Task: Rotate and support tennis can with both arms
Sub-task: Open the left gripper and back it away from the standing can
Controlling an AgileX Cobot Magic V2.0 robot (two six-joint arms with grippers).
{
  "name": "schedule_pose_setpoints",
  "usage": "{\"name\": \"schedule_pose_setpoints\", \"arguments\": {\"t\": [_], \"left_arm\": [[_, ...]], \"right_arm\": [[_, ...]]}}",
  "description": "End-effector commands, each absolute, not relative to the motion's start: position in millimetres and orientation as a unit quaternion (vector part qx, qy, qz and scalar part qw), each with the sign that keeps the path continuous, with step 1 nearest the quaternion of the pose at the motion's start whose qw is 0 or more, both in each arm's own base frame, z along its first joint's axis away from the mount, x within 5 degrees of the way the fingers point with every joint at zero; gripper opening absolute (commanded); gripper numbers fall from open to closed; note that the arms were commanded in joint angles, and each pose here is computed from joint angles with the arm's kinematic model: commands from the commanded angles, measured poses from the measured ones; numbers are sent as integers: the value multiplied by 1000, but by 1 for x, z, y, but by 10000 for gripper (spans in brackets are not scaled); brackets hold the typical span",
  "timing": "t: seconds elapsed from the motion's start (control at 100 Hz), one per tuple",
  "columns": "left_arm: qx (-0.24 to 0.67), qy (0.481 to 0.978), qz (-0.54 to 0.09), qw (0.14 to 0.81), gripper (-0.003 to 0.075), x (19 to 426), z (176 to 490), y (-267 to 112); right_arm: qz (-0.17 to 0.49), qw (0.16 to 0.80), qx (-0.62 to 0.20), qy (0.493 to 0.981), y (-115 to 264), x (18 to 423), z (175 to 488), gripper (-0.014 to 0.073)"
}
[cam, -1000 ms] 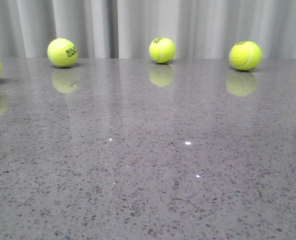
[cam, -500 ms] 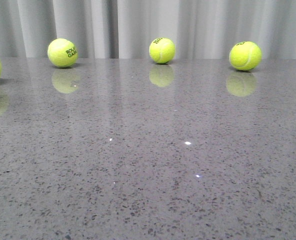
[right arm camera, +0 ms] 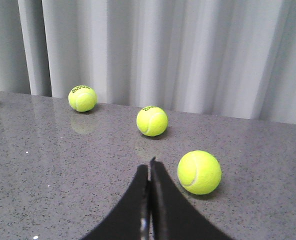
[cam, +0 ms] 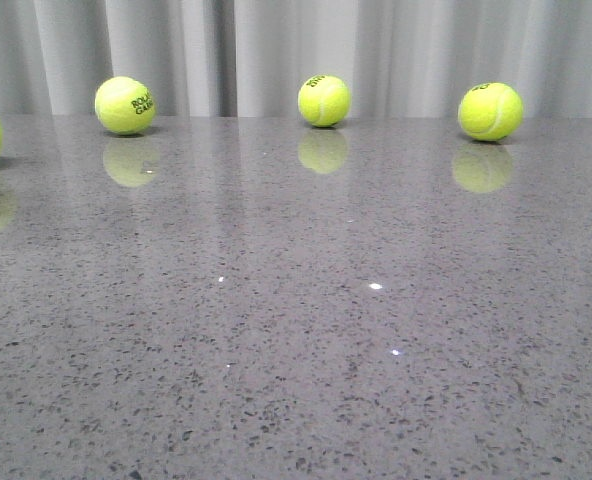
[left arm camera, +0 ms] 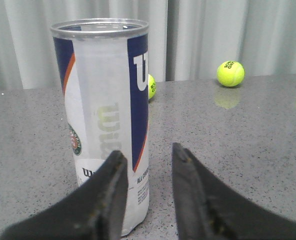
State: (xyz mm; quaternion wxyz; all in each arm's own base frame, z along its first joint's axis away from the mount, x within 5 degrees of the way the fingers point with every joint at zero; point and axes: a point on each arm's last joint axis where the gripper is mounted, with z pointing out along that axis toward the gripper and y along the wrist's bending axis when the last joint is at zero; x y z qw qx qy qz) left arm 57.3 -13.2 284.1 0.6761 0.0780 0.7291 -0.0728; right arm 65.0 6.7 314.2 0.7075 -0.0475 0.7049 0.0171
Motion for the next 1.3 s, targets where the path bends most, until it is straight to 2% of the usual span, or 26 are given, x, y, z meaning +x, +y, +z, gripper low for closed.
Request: {"name": "schedule_pose_setpoints", "arguments": {"t": [0.0, 0.02, 0.73, 0.86, 1.07, 1.29], "left_arm": [[65, 691, -83, 715, 9, 57, 301, -13], [65, 691, -83, 715, -21, 57, 301, -13], [65, 691, -83, 715, -21, 57, 301, -13], [69, 695, -76, 712, -21, 59, 293, -13], [63, 645, -45, 760, -21, 61, 284, -10], [46, 634, -22, 772, -21, 52, 254, -5]], "right_arm": [[14, 740, -38, 672, 5, 64, 329, -68], [14, 740, -38, 672, 5, 64, 329, -68], [14, 740, -38, 672, 5, 64, 329, -68], [14, 740, -38, 672, 5, 64, 329, -68], [14, 740, -38, 672, 5, 64, 329, -68], [14, 740, -38, 672, 5, 64, 329, -68]]}}
